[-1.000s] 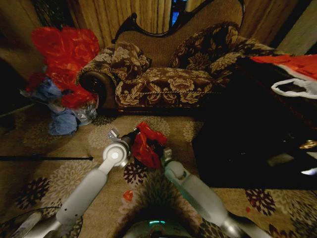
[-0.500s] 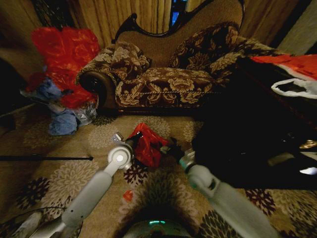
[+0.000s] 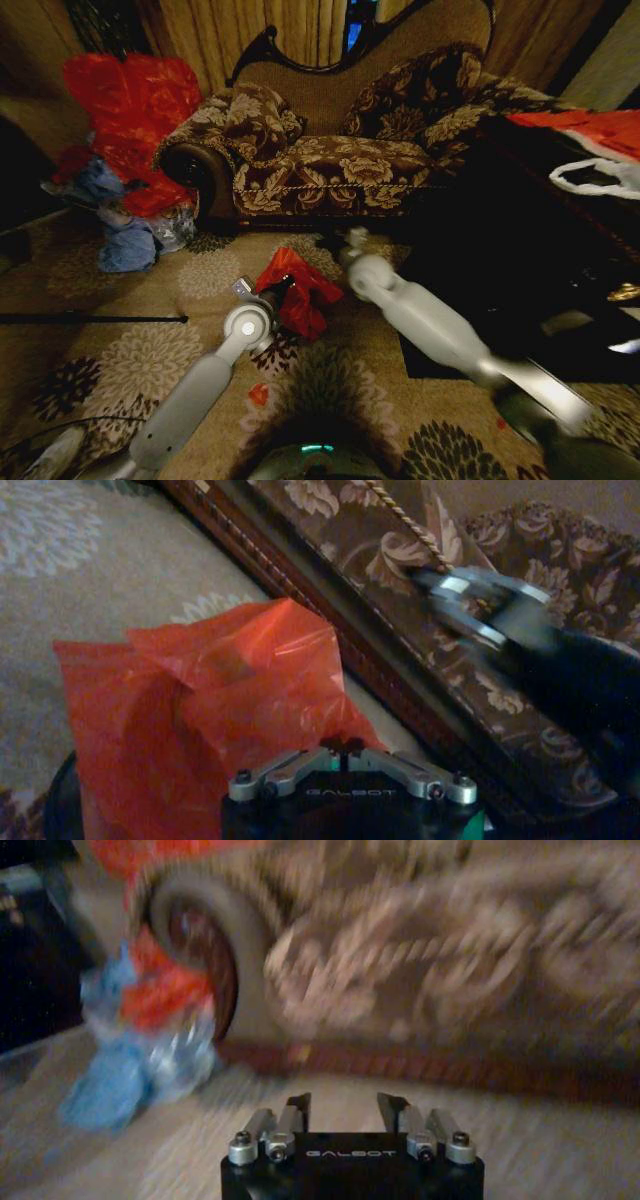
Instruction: Place a garbage bag over the trash bin.
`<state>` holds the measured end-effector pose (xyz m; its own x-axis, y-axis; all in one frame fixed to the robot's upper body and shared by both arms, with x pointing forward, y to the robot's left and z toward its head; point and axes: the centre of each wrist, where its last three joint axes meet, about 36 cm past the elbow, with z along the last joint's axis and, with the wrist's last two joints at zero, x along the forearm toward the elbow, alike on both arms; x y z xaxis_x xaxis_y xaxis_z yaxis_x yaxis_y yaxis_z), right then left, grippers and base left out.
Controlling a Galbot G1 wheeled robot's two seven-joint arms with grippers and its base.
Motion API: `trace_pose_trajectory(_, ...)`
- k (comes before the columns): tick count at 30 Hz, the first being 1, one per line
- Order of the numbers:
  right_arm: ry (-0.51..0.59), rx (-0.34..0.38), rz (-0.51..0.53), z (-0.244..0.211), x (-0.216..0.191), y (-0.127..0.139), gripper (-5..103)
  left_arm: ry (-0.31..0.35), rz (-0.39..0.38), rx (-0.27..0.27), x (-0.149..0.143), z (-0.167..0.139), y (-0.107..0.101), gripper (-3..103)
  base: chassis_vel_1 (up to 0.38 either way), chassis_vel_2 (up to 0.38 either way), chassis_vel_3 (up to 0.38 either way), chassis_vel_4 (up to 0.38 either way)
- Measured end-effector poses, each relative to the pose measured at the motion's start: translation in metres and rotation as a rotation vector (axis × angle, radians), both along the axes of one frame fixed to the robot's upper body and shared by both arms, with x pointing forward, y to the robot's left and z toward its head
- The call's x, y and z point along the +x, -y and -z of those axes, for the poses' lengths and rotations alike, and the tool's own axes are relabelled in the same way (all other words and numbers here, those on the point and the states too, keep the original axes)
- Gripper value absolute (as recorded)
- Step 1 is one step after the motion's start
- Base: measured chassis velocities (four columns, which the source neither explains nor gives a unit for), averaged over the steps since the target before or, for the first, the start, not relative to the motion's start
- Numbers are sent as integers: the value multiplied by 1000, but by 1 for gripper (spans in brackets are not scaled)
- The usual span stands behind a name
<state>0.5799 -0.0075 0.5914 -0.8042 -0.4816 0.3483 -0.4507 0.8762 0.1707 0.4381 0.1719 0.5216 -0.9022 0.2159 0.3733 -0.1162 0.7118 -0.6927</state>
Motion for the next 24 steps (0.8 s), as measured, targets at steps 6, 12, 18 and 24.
trace_pose_trajectory(6,-264,-27,-68,-10,40,-12,21,4,7,11,-9,-5,-2,0,0,0,0,0)
trace_pose_trajectory(12,-416,-8,-76,-17,74,-10,5,-4,9,29,-17,-5,-4,0,0,0,0,0)
trace_pose_trajectory(18,-482,-25,-25,12,88,-15,0,-8,31,6,-18,-4,6,0,0,0,0,0)
trace_pose_trajectory(24,-513,-88,-1,62,85,-38,0,-9,32,-14,-17,-5,9,0,0,0,0,0)
